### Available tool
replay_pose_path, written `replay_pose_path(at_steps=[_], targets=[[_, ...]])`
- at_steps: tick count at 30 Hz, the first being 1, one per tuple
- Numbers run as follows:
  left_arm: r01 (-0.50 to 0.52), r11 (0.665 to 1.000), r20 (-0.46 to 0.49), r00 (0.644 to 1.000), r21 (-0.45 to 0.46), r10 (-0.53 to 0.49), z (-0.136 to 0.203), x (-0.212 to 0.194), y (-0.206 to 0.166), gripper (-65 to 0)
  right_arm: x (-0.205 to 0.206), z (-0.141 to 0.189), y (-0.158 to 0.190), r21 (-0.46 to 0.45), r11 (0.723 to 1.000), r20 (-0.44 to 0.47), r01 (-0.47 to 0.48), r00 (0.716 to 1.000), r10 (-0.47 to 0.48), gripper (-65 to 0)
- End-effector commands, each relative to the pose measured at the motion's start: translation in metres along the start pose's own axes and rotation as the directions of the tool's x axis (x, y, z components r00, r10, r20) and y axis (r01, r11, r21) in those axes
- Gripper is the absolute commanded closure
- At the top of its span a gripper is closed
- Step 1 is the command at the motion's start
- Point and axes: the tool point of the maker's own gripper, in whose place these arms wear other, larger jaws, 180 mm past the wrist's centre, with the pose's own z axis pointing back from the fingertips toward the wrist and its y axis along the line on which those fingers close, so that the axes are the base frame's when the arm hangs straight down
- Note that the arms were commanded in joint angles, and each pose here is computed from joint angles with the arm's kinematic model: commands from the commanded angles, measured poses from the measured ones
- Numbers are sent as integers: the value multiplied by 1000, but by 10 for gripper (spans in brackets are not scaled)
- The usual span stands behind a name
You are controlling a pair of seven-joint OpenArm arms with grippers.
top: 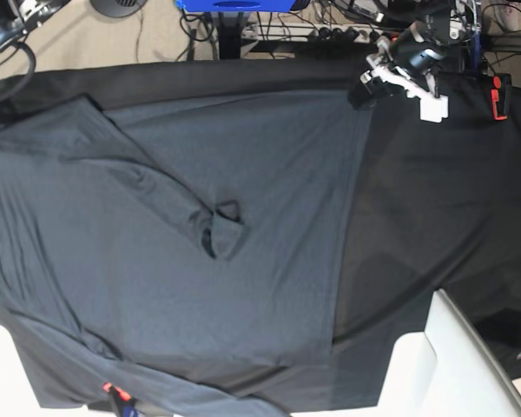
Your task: Fold the T-shirt properly
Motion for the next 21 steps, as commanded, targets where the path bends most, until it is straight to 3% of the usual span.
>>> replay_pose_path(at_steps=[1,15,21], targets=[[15,1000,19,1000,-9,-15,6,6,-1,0,20,8,-3,-8,1000,52,-17,998,18,0],[22,1000,11,1000,0,-22,6,7,3,0,3,10,-16,-31,999,23,-16,1000,17,0],[77,996,-24,997,48,-76,5,0,11,0,-1,18,-18,-63,998,47,4,999,-1,0]])
